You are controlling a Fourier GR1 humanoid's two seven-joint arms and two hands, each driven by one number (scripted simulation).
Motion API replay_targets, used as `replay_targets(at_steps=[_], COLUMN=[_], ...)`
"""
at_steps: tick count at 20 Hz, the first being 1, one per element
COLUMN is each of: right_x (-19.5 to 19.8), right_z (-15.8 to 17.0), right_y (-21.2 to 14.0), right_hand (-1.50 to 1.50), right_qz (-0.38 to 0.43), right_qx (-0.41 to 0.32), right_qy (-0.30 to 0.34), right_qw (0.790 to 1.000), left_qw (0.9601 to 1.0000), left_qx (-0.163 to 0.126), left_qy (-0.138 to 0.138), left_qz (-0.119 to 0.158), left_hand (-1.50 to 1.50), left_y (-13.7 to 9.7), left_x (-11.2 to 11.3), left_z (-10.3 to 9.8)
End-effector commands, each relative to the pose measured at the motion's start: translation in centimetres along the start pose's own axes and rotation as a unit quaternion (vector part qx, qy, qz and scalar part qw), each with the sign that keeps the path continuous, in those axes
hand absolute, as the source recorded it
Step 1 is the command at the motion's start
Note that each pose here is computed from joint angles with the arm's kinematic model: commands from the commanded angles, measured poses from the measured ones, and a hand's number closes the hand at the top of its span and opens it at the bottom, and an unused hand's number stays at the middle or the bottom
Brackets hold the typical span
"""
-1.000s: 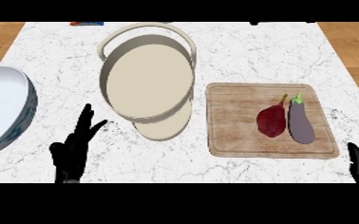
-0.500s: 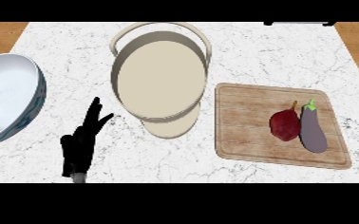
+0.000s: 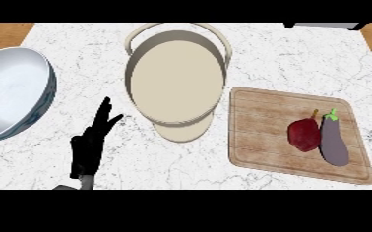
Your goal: Pick the pear from the cutting board and place it in the tiered basket
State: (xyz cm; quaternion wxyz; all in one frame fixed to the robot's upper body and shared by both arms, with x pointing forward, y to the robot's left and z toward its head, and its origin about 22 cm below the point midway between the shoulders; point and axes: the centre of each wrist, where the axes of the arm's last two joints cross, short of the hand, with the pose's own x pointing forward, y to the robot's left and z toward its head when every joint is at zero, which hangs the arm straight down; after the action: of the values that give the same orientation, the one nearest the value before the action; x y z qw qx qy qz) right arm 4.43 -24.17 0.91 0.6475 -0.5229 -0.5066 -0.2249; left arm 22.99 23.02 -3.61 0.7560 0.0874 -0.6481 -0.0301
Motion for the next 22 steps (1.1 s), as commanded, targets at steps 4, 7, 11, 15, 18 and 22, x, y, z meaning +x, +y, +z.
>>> replay_targets(at_steps=[4, 7, 11, 15, 18, 22], right_x=[-0.2, -0.1, 1.4, 5.3, 8.3, 11.4], right_z=[0.0, 0.0, -0.7, -2.5, -2.3, -3.2], right_y=[0.6, 0.8, 2.3, 4.8, 6.7, 10.3], right_hand=[-1.50, -1.50, -1.50, -1.50, -1.50, -1.50], right_qz=[0.070, 0.105, 0.131, 0.142, 0.152, 0.202], right_qx=[-0.019, 0.005, 0.022, 0.035, 0.040, 0.064], right_qy=[0.037, 0.069, 0.086, 0.081, 0.076, 0.099], right_qw=[0.997, 0.992, 0.987, 0.986, 0.985, 0.972], left_qw=[0.9995, 0.9993, 0.9993, 0.9993, 0.9992, 0.9989], left_qx=[-0.004, -0.010, -0.003, 0.000, 0.004, 0.011], left_qy=[0.029, 0.027, 0.033, 0.034, 0.039, 0.043], left_qz=[-0.009, -0.023, -0.019, -0.014, -0.012, -0.017], left_hand=[0.00, 0.00, 0.00, 0.00, 0.00, 0.00], left_y=[-0.5, -0.1, -0.1, 0.2, 0.8, 1.7], left_x=[-1.1, -0.8, -1.0, -1.1, -0.9, -0.6], left_z=[0.5, 0.5, 0.6, 0.2, 0.8, 0.4])
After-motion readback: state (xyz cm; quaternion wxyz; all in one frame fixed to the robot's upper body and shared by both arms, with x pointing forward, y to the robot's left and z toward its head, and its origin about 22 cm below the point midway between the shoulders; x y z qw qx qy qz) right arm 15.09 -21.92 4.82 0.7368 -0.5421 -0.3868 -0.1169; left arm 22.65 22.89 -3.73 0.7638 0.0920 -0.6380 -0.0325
